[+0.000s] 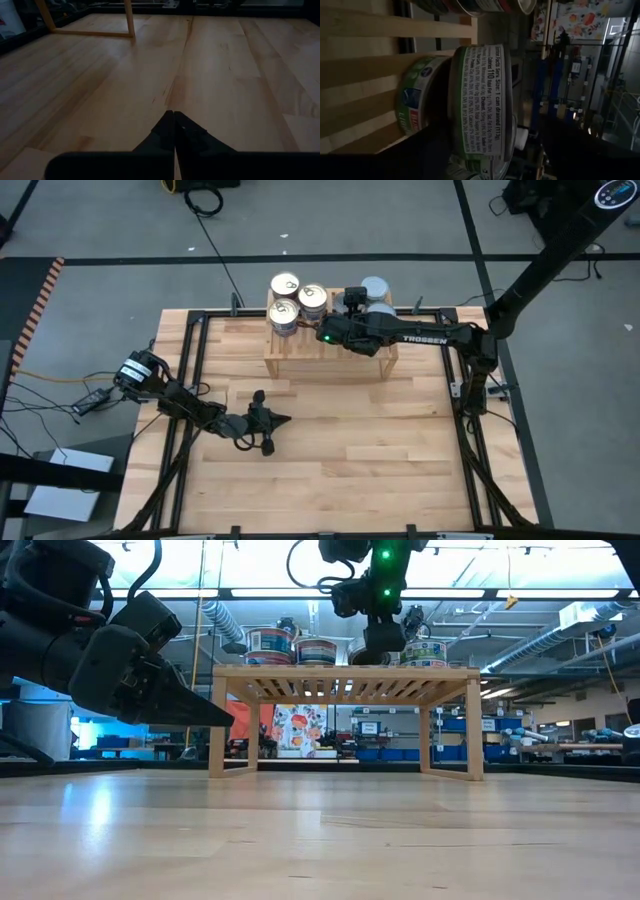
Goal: Stack canned seafood by type on shelf
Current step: Stack the green tuna can on top of the green tuna can on the shelf
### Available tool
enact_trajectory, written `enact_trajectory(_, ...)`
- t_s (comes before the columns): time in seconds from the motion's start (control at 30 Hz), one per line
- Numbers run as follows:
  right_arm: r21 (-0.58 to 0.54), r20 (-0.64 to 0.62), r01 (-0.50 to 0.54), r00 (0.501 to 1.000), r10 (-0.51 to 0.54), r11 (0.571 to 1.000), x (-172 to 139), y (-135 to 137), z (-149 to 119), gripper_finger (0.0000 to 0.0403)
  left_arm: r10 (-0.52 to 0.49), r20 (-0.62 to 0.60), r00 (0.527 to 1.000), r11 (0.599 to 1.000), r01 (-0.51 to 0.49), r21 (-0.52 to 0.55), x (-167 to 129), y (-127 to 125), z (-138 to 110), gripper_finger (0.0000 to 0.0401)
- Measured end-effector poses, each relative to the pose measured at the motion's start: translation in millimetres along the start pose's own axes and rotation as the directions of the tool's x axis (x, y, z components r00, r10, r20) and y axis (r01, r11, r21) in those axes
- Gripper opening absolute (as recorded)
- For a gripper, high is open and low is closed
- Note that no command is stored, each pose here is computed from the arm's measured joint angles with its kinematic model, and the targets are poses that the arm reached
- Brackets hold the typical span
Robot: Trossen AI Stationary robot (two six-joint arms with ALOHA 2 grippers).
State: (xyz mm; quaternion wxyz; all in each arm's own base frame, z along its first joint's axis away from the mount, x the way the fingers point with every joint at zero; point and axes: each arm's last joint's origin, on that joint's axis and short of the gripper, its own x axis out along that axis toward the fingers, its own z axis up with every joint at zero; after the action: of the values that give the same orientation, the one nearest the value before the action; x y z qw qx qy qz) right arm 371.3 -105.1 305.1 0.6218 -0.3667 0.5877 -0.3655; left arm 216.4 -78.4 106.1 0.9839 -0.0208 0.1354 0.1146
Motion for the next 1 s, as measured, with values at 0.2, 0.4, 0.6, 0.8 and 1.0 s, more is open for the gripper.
enact_trajectory(0.2, 0.016, -0.001, -0.02, 1.0, 0.02, 1.0, 2.9, -0.8, -1.2, 0.0288, 0.0, 0.0, 1.0, 1.0, 0.0, 0.0, 0.0, 0.0, 0.0, 0.0005)
enact_trajectory(0.4, 0.11, 0.026, -0.15, 0.989, 0.148, 0.982, -3.0, -12.7, -5.4, 0.0289, 0.0, 0.0, 1.0, 1.0, 0.0, 0.0, 0.0, 0.0, 0.0, 0.0005)
enact_trajectory(0.6, 0.221, 0.052, -0.21, 0.978, 0.203, 0.952, -5.5, -34.2, -9.2, 0.029, 0.0, 0.001, 1.0, 1.0, 0.0, -0.003, 0.0, -0.1, 0.1, 0.0005)
enact_trajectory(0.8, 0.259, 0.055, -0.269, 0.963, 0.264, 0.928, 4.7, -41.2, -14.1, 0.0285, 0.0, 0.001, 1.0, 1.0, 0.0, -0.003, 0.0, -0.1, 0.1, 0.0005)
enact_trajectory(1.0, 0.282, 0.058, -0.313, 0.949, 0.31, 0.907, 11.6, -43.4, -17.4, 0.0284, 0.0, 0.0, 1.0, 1.0, 0.0, -0.003, 0.0, 0.0, 0.0, 0.0005)
